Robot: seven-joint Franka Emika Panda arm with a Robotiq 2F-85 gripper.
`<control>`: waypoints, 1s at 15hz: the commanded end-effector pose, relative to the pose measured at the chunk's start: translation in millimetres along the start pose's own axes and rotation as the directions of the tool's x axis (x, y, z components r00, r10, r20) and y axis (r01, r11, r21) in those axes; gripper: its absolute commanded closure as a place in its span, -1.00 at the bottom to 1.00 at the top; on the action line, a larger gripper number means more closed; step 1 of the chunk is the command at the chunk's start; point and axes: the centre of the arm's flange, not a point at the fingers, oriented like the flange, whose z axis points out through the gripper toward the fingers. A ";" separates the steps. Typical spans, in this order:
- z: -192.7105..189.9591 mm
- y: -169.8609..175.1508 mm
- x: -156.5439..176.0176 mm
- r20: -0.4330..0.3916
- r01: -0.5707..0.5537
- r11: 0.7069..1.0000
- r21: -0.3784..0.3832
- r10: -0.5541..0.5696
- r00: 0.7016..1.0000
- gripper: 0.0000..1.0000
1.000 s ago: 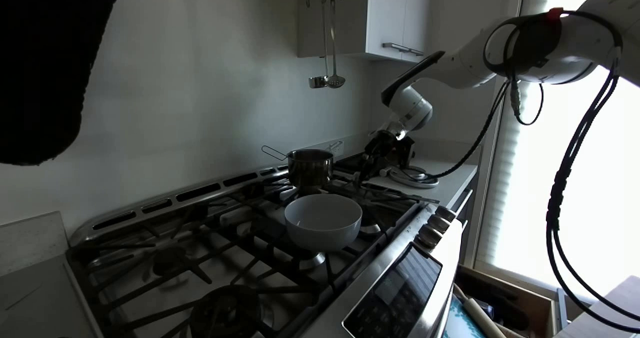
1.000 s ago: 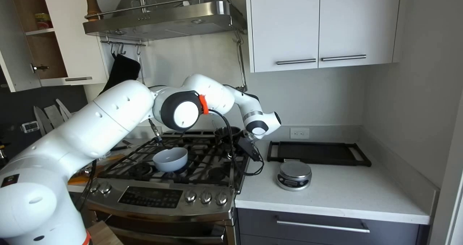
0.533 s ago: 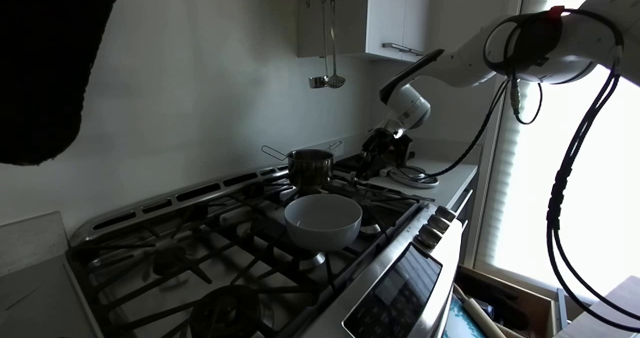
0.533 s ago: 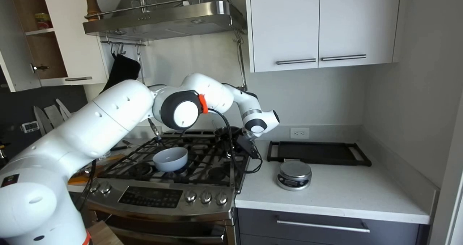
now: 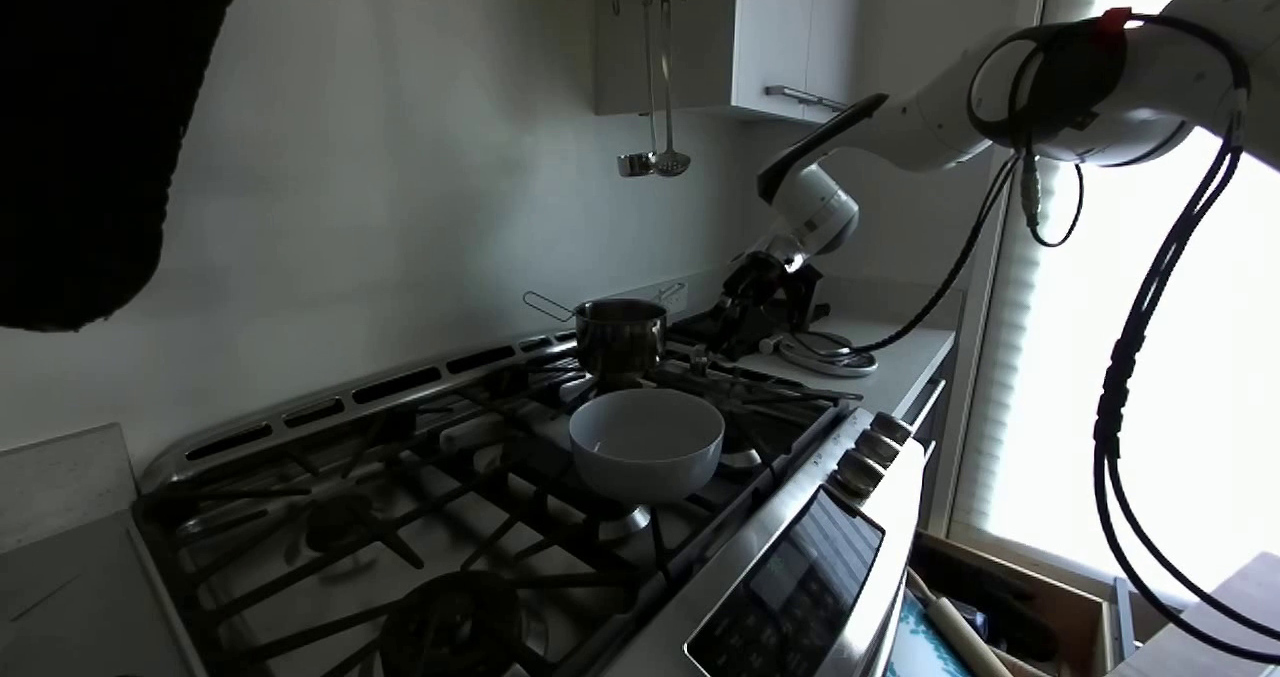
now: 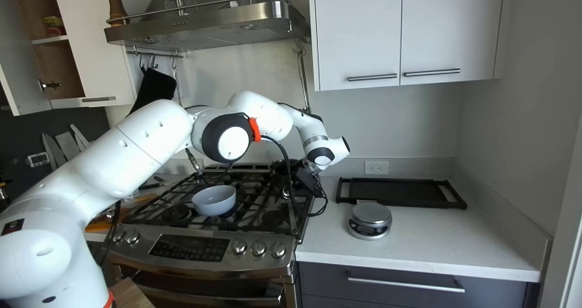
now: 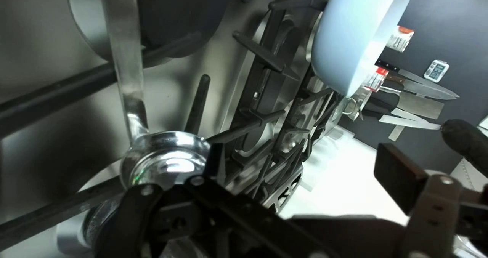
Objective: Put the serving spoon on the stove
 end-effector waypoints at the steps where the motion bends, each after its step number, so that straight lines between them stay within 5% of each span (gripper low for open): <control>1: -13.3 -31.6 -9.4 0.075 -0.066 0.996 0.055 0.062 0.995 -1.00; 3: -24.1 -48.1 -16.5 0.137 -0.117 0.991 0.064 0.107 0.985 -1.00; 8: -64.0 -104.6 -37.8 0.269 -0.186 0.972 -0.141 0.219 0.938 -1.00; 15: -64.3 -217.2 -32.4 0.377 -0.020 0.902 -0.432 0.201 0.904 -1.00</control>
